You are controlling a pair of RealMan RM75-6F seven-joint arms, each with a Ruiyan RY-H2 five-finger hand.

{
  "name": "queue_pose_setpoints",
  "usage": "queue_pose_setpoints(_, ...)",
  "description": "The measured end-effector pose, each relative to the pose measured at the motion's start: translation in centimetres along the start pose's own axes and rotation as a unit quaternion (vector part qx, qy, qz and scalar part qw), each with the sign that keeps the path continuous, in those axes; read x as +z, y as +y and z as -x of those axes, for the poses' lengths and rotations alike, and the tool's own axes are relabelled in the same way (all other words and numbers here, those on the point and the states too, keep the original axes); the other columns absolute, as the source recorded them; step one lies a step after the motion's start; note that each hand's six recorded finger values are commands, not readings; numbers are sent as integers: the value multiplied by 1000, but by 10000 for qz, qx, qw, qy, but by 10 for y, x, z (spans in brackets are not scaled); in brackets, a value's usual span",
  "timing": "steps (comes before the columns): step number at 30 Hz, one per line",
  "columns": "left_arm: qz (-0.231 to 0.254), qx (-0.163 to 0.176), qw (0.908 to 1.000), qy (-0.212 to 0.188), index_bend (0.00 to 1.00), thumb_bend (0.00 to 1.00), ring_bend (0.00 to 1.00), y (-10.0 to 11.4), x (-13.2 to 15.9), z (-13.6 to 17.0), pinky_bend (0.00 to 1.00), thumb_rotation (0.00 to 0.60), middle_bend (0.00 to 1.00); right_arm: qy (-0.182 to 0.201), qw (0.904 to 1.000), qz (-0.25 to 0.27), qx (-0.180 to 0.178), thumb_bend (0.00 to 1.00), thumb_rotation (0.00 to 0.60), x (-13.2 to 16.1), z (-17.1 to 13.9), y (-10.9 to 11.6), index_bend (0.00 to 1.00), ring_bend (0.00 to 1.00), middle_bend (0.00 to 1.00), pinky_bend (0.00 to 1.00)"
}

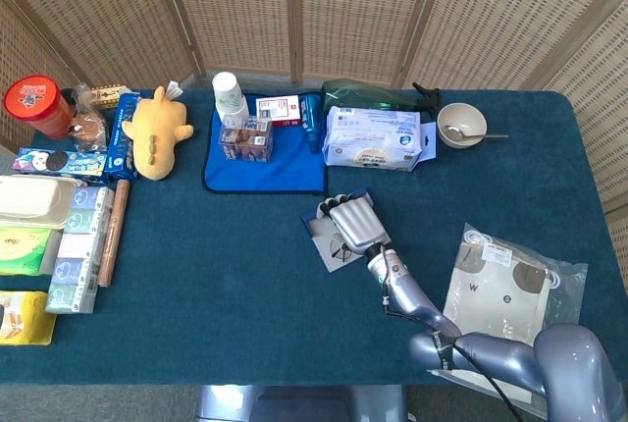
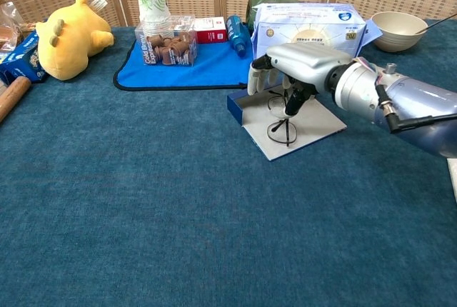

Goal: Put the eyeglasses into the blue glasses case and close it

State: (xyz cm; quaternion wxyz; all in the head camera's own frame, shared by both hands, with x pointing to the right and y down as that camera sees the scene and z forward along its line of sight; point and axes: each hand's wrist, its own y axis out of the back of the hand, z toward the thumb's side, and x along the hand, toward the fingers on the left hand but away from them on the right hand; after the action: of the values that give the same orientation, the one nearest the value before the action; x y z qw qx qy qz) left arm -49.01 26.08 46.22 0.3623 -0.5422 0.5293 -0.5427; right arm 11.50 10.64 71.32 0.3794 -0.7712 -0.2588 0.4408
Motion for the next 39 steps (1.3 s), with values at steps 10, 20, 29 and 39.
queue_pose_setpoints(10,43,-27,10000,-6,207,293,0,-2,-2,0,0,600,132,165,9998,23,-57,359,599,10,-2,17,333,316,374,380)
queue_pose_setpoints(20,96,-41,9999,-4,207,293,0,-6,-4,0,0,600,132,140,9994,9,302,477,214,19,3,41,300,274,373,309)
queue_pose_setpoints(29,93,-48,9999,44,206,293,0,-6,-10,2,0,600,131,19,9987,-110,503,478,148,24,19,42,292,251,351,277)
queue_pose_setpoints(39,83,-66,9999,47,207,293,0,-7,-11,2,0,600,131,-163,9968,-394,675,475,138,22,36,36,289,251,349,276)
